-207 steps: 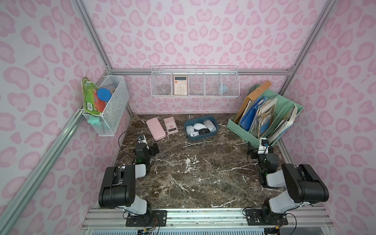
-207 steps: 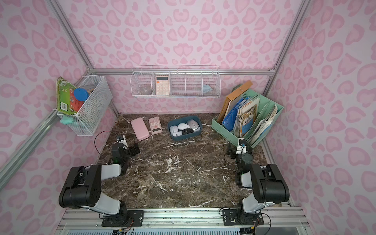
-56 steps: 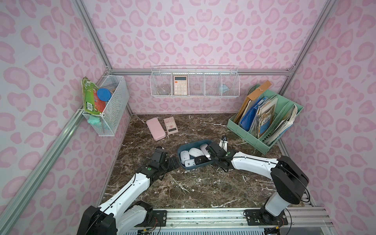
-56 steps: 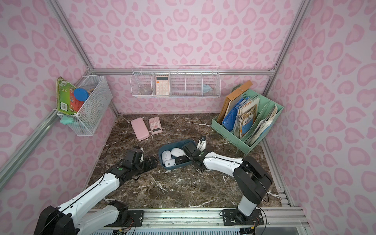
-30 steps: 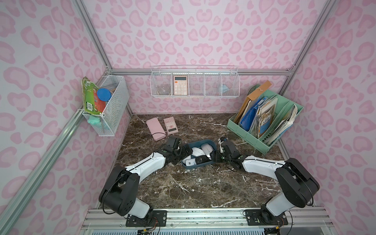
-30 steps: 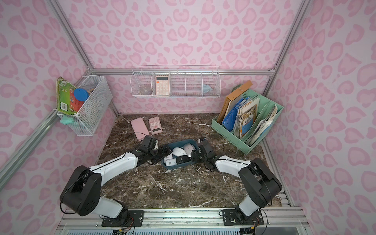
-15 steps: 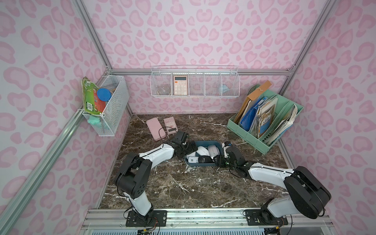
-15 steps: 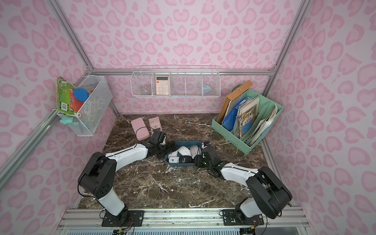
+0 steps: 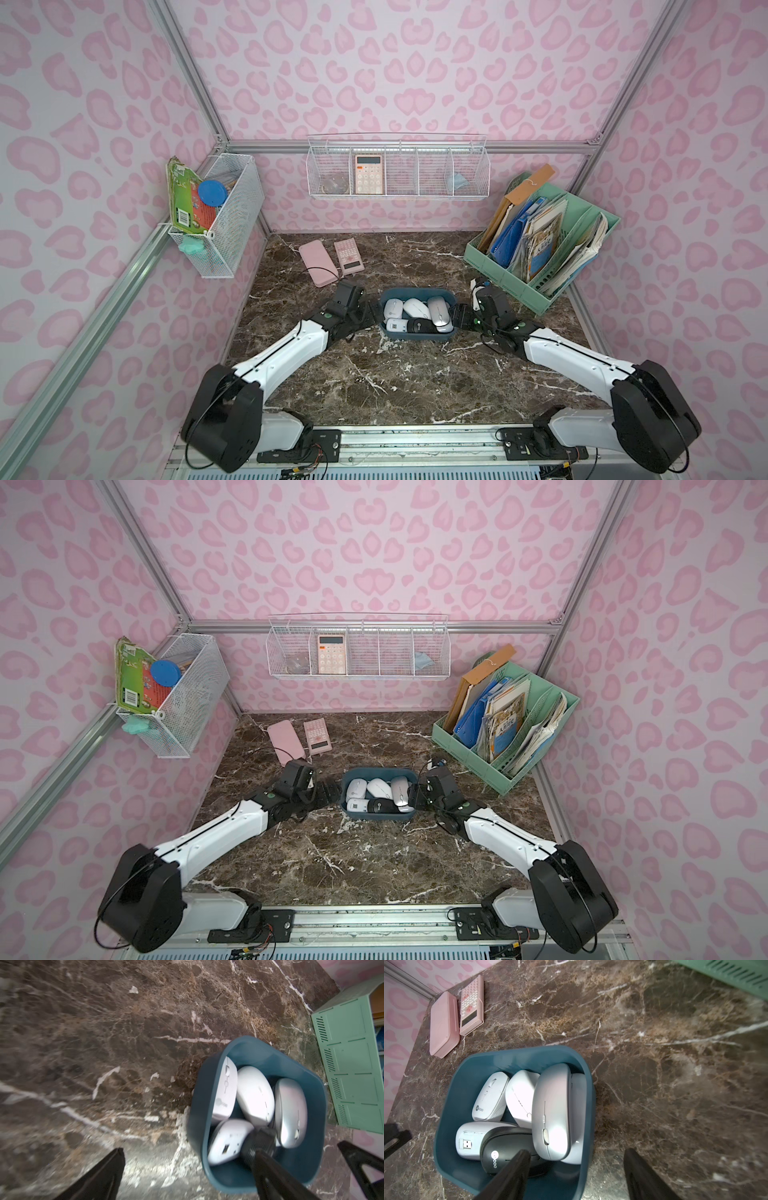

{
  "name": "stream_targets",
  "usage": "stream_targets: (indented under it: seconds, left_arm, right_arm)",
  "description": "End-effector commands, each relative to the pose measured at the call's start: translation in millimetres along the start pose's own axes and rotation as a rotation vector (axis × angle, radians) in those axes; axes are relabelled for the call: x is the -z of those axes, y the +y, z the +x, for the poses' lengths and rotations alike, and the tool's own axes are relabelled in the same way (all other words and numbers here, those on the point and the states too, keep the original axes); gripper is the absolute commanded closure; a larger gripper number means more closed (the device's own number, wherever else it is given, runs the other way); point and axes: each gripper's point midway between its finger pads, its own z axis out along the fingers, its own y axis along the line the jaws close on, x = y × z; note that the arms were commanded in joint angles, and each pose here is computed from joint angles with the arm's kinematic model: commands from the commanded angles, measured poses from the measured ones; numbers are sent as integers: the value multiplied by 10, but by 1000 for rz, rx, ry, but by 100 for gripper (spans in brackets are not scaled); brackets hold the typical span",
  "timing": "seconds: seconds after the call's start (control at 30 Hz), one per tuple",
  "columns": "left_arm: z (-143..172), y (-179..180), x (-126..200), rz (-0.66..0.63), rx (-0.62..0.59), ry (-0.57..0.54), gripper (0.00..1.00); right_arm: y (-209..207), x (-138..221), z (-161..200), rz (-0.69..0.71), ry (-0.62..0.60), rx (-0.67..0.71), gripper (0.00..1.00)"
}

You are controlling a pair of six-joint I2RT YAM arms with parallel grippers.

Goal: Take out the mouse from the storage box
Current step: Pick up the mouse from the storage box.

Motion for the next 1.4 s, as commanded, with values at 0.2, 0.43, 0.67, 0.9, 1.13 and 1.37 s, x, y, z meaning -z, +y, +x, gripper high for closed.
stream_targets:
  seconds: [0.2,0.43,0.67,0.9,1.13,1.37]
  left_arm:
    - [162,830,786,-210,-93,-213,1]
    - [255,864,813,-122,-143,-283,1]
    - [274,853,817,-105,-142,-285,1]
    - [285,829,804,-101,-144,-266,1]
    - [311,822,812,-79,-146,-270,1]
    - [327,782,765,-65,-160,-253,1]
  right_arm:
    - [344,-72,5,101,43,164,28]
    - [421,-282,124,248,126,281,30]
    - [388,-332,55,380,144,308,30]
    - [291,-405,31,494,170,328,28]
    - [358,-552,119,467,216,351,26]
    - [292,-695,243,430,271,337,27]
